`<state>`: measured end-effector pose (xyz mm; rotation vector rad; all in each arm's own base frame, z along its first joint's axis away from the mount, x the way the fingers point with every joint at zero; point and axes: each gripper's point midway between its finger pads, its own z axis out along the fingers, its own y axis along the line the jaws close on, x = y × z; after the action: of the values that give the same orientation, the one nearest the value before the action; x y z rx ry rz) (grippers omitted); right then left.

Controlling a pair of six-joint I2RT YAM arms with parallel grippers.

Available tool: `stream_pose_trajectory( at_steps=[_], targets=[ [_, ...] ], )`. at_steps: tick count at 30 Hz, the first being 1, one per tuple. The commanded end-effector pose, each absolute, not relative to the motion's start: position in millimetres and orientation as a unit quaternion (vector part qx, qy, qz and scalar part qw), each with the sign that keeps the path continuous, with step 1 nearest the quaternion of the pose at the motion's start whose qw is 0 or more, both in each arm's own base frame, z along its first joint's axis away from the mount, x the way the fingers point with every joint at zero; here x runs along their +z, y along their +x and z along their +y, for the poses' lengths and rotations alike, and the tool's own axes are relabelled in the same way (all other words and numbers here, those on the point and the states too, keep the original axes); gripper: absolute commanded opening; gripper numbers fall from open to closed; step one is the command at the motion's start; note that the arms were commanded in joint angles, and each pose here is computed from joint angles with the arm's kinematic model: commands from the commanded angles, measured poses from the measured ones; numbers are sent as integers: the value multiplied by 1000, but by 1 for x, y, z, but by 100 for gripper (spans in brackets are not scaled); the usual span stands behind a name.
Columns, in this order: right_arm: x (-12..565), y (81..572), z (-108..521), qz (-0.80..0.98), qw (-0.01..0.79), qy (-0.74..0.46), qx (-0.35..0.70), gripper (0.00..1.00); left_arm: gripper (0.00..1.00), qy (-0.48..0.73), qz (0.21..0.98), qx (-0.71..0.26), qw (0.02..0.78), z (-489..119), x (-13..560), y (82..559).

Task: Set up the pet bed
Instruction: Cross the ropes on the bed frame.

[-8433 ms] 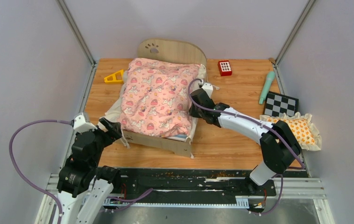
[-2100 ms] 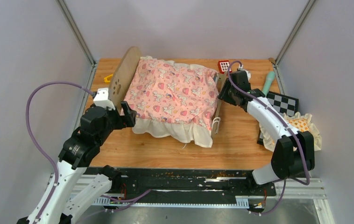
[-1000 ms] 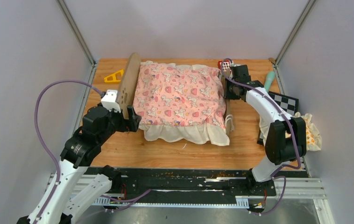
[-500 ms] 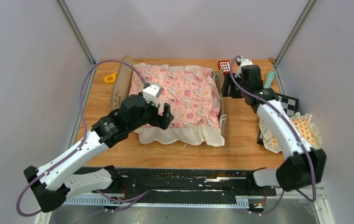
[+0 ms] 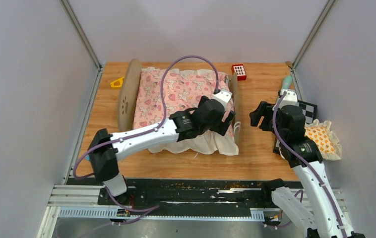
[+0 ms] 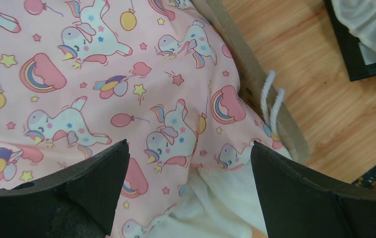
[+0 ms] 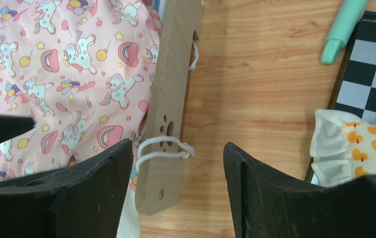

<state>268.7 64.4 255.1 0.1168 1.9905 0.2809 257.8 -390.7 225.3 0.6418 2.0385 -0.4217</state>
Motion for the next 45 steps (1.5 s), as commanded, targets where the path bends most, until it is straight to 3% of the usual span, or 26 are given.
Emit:
stream_pose_trajectory(
  at_steps=[1, 7, 10, 16, 18, 19, 22, 38, 45],
  targets=[
    [247, 255, 68, 837, 527, 50, 137, 67, 99, 231, 833, -158, 477, -408, 228, 274],
    [236, 249, 64, 845, 519, 43, 124, 67, 98, 229, 840, -146, 470, -425, 207, 281],
    [235, 247, 63, 846, 517, 41, 121, 67, 92, 228, 843, -128, 470, -426, 200, 286],
    [240, 243, 66, 840, 524, 38, 135, 66, 49, 242, 845, -128, 459, -423, 193, 281],
    [241, 241, 72, 838, 524, 29, 151, 66, 23, 247, 842, -126, 462, -416, 197, 280],
    [243, 240, 76, 835, 526, 23, 159, 66, 14, 249, 841, -125, 464, -411, 200, 279],
    [245, 239, 80, 828, 534, 11, 172, 66, 1, 256, 833, -128, 473, -397, 220, 279],
    [259, 256, 110, 797, 558, -78, 219, 61, 0, 353, 773, -168, 500, -352, 287, 294],
    [273, 264, 135, 738, 598, -206, 235, 62, 0, 377, 762, -185, 493, -356, 287, 290]
  ],
)
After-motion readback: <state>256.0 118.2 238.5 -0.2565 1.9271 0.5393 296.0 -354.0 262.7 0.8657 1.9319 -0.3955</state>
